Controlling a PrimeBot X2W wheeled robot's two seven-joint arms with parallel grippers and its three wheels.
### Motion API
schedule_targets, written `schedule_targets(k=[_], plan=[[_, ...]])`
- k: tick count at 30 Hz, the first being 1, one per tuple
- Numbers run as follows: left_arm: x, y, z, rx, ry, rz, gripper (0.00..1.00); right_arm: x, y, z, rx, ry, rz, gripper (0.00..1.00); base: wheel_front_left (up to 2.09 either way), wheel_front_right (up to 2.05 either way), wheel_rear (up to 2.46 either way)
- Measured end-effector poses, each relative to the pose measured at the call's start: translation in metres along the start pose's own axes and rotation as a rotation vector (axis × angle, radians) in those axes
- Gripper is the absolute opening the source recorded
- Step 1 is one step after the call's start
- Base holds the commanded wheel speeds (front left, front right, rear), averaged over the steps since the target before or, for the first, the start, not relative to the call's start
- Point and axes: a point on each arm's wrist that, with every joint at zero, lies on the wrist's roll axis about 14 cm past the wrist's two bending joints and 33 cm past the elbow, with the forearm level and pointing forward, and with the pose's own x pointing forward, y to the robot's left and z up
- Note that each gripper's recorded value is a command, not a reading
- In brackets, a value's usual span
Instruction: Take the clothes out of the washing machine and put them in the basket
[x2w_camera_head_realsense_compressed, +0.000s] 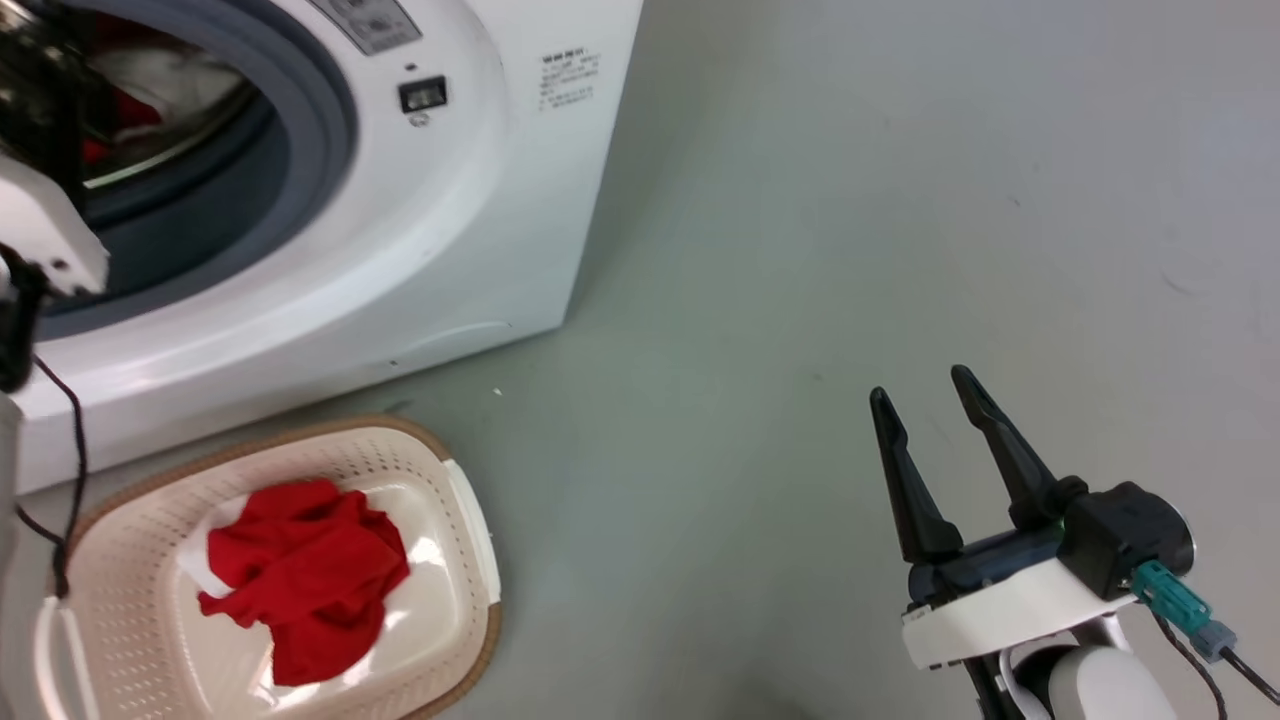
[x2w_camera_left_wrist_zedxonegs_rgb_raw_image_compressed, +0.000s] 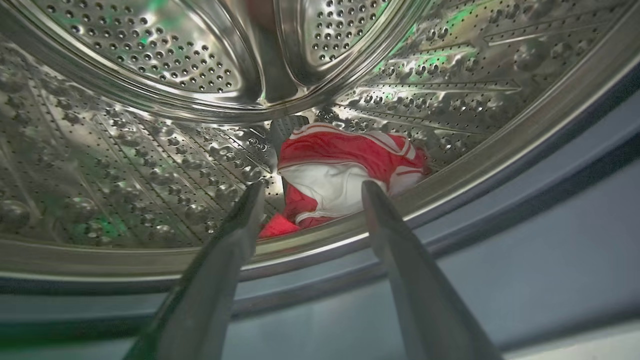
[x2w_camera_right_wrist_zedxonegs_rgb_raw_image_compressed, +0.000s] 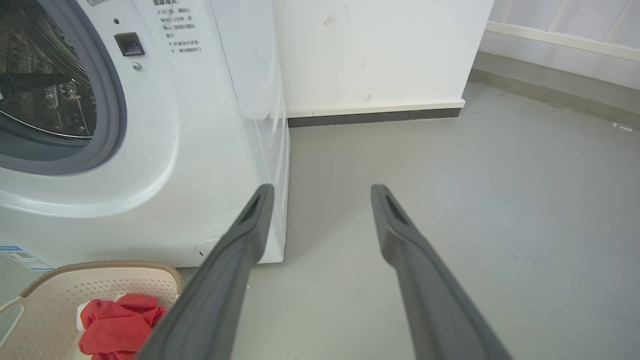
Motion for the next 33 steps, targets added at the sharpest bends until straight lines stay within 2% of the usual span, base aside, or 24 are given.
schedule_targets(k=[7,16,23,31,32,33], plan=[[0.049,0.013,-0.031,-0.014,0.139,-0.008,1.0,0.009,-0.003,-0.027,0.002,0.069,-0.016,1.0,0.0,0.0,0.0],[0.099,0.023,-0.057,0.03,0.286,-0.032,1.0,0.01,-0.007,-0.061,-0.001,0.167,-0.041,1.0,0.0,0.0,0.0],[0.12,0.02,-0.074,0.041,0.418,-0.063,1.0,0.005,-0.012,-0.078,-0.01,0.226,-0.066,1.0,0.0,0.0,0.0],[0.116,0.02,-0.103,0.034,0.605,-0.079,1.0,0.007,-0.006,-0.089,0.002,0.252,-0.053,1.0,0.0,0.0,0.0],[0.115,0.02,-0.103,0.033,0.62,-0.081,0.62,0.007,-0.006,-0.089,0.002,0.253,-0.052,1.0,0.0,0.0,0.0],[0.115,0.02,-0.103,0.032,0.629,-0.082,0.35,0.007,-0.006,-0.09,0.003,0.254,-0.053,1.0,0.0,0.0,0.0]])
